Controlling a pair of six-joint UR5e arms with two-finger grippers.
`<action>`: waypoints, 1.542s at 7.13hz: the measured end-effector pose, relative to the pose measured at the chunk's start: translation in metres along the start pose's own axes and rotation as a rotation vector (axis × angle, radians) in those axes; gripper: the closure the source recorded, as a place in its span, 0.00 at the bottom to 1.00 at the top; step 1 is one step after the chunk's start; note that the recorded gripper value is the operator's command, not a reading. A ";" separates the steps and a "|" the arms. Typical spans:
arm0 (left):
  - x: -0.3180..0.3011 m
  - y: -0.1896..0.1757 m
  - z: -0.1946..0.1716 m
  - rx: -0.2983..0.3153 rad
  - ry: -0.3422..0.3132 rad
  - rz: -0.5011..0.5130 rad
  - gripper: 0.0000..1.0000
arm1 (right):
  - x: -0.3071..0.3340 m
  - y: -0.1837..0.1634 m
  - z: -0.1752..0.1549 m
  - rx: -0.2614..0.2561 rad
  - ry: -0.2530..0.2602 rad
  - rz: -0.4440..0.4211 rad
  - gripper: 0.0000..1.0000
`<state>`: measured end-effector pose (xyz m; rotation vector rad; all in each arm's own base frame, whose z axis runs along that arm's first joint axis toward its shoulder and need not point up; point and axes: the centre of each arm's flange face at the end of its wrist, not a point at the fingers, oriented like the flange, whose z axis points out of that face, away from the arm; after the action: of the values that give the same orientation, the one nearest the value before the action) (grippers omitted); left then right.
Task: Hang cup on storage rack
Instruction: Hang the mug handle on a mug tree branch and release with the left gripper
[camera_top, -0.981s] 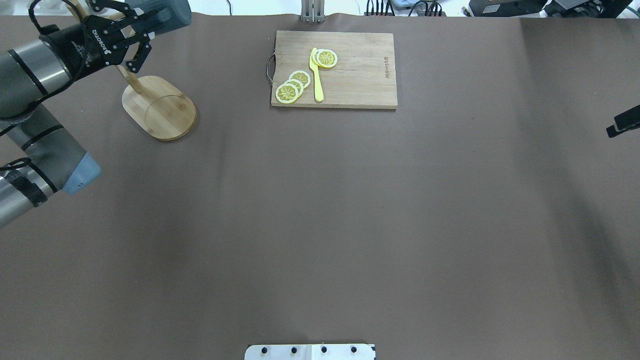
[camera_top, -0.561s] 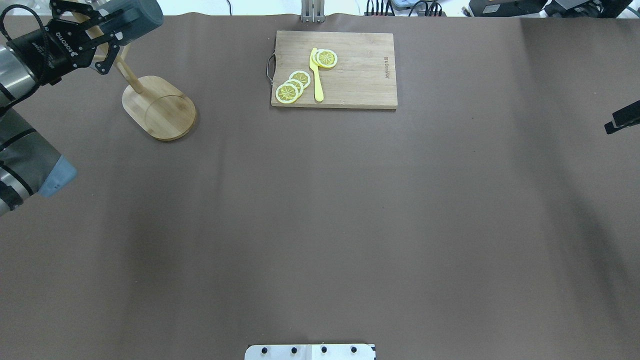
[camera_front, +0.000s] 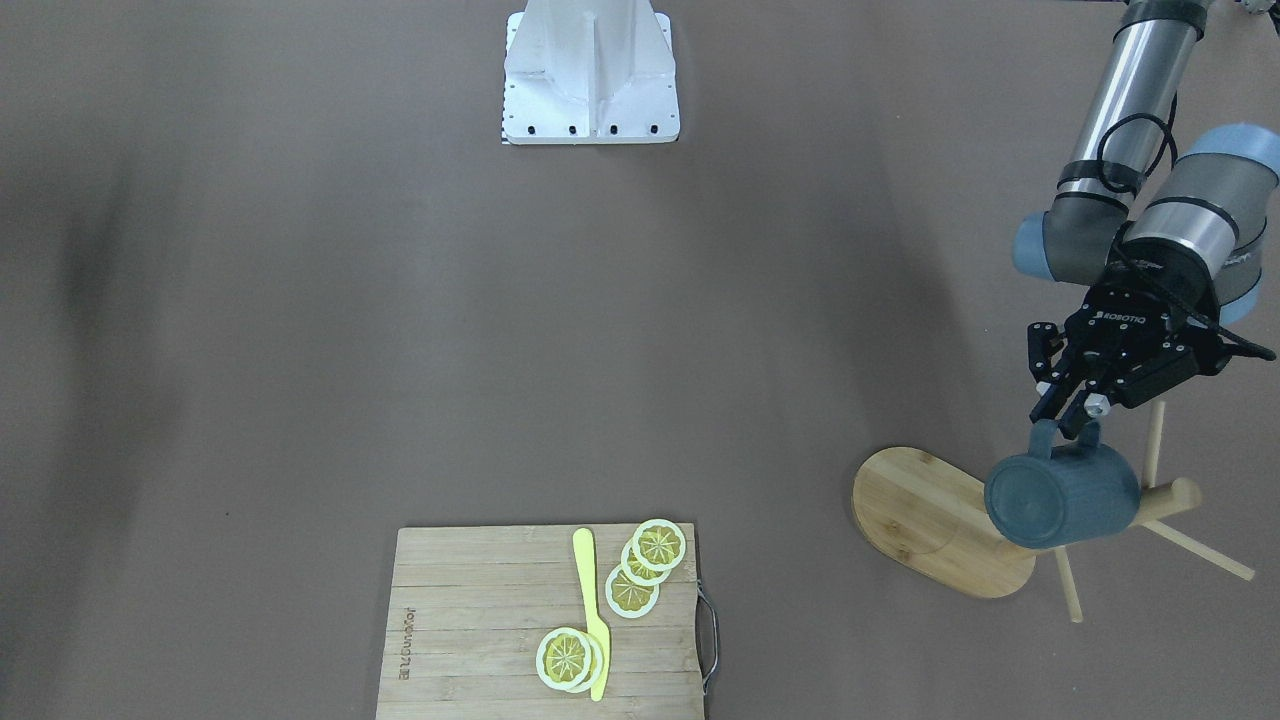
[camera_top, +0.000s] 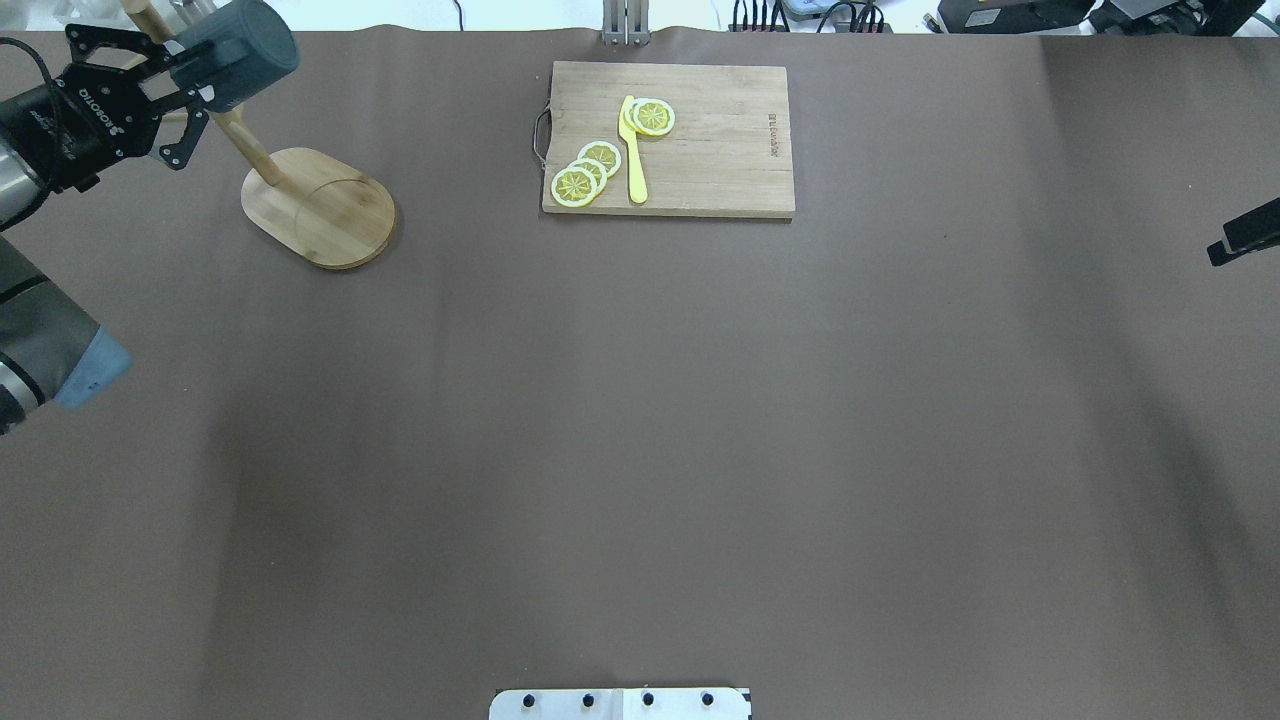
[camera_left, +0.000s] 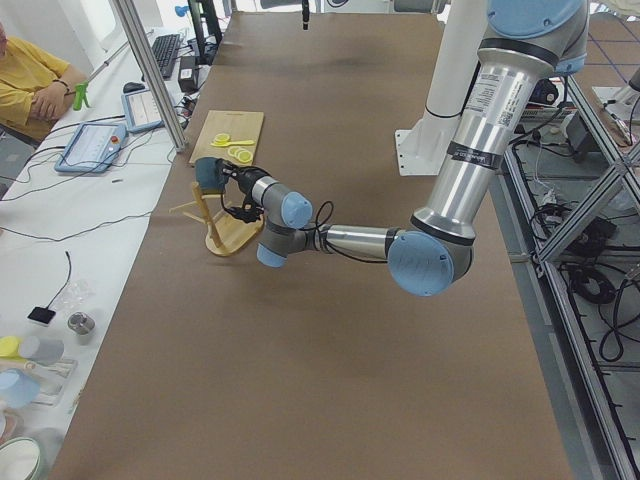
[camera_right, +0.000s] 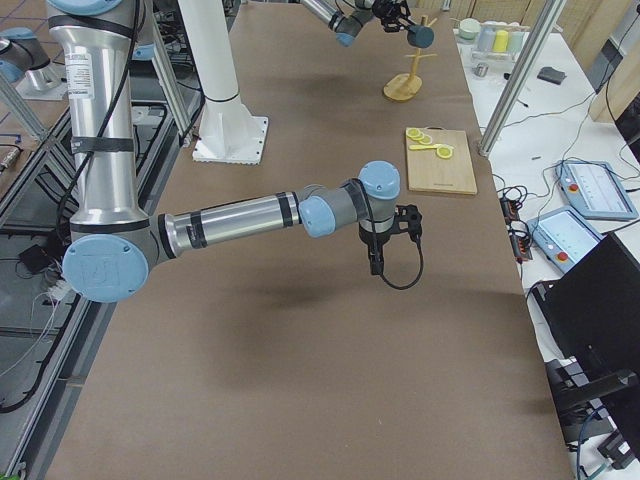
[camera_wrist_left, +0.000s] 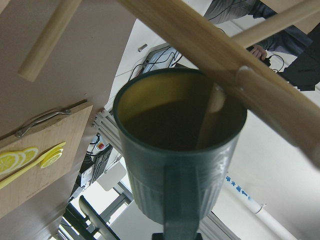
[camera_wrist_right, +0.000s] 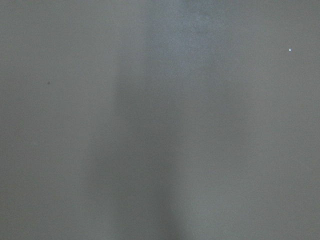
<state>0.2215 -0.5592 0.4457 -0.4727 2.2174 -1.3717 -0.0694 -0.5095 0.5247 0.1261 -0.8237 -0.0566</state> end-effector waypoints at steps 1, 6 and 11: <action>0.002 0.002 -0.001 -0.005 0.003 0.015 0.02 | -0.001 -0.001 0.000 0.001 0.000 -0.001 0.00; 0.027 -0.028 -0.122 0.054 -0.127 0.615 0.02 | -0.003 -0.003 -0.002 0.005 -0.002 -0.007 0.00; 0.084 -0.115 -0.217 0.371 -0.599 1.693 0.02 | 0.019 -0.006 -0.021 0.057 0.034 0.004 0.00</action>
<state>0.0336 -0.4948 0.6122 0.8697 1.0400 -0.4639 -0.0408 -0.5152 0.5241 0.1788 -0.7916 -0.0272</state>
